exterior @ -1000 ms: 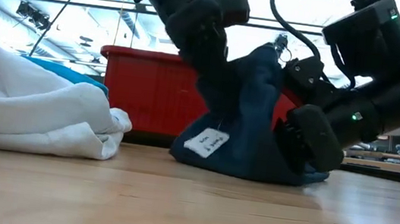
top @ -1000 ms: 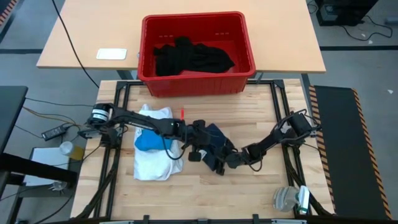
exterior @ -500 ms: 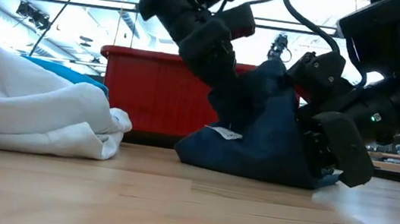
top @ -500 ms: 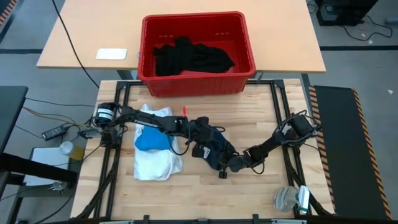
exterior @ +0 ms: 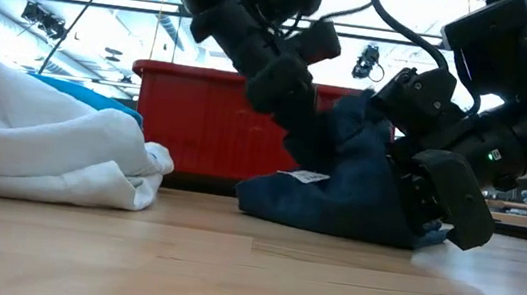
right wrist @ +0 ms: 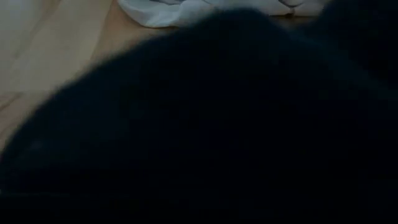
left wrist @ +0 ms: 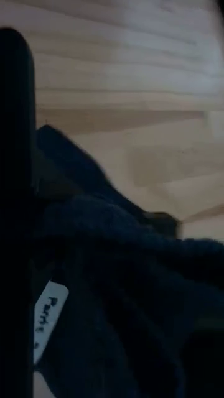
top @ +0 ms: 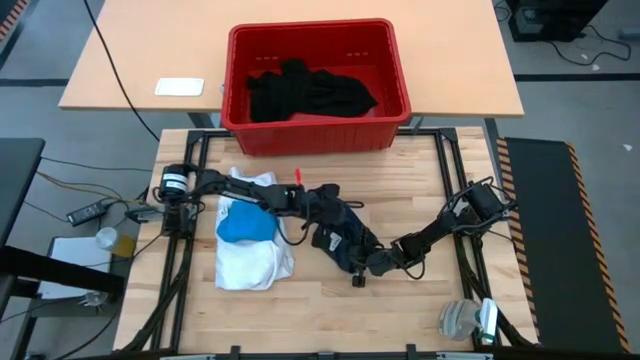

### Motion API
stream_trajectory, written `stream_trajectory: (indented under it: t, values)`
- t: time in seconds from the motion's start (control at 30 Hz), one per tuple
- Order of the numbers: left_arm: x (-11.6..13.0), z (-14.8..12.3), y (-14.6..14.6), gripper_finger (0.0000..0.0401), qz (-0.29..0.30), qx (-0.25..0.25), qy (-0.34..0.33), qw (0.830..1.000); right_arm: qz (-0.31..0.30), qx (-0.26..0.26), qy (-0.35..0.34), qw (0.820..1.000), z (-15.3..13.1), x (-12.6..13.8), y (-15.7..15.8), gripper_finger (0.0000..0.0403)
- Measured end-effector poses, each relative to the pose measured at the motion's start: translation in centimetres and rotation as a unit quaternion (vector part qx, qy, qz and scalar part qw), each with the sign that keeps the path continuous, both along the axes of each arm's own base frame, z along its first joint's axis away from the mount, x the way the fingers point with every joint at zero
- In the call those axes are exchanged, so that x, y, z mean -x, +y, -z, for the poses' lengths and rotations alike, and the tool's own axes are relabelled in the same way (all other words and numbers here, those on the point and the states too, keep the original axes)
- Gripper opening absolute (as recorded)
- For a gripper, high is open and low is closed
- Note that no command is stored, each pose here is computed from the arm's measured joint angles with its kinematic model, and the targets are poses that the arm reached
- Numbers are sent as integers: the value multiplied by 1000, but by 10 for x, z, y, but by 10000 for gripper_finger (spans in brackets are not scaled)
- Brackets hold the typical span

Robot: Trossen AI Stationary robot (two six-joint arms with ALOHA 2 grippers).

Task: Fold laundry
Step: Fold the dark blue underwear

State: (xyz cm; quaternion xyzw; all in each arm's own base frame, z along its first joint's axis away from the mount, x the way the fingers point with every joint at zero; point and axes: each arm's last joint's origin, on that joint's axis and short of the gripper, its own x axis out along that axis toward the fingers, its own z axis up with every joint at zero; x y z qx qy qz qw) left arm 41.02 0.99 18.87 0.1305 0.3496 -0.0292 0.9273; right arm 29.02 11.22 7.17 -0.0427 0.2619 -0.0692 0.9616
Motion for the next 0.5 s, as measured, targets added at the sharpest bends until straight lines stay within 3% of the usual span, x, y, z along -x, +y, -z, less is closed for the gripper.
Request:
stream_trajectory:
  t: [0.17, 0.5]
  values:
    - [-2, 7, -3, 68, -1, -2, 9, 1000, 3, -4, 2, 1000, 0, 0, 0, 146]
    - [7, -8, -5, 253, -12, -13, 20, 1000, 6, -7, 1, 1000, 0, 0, 0, 146]
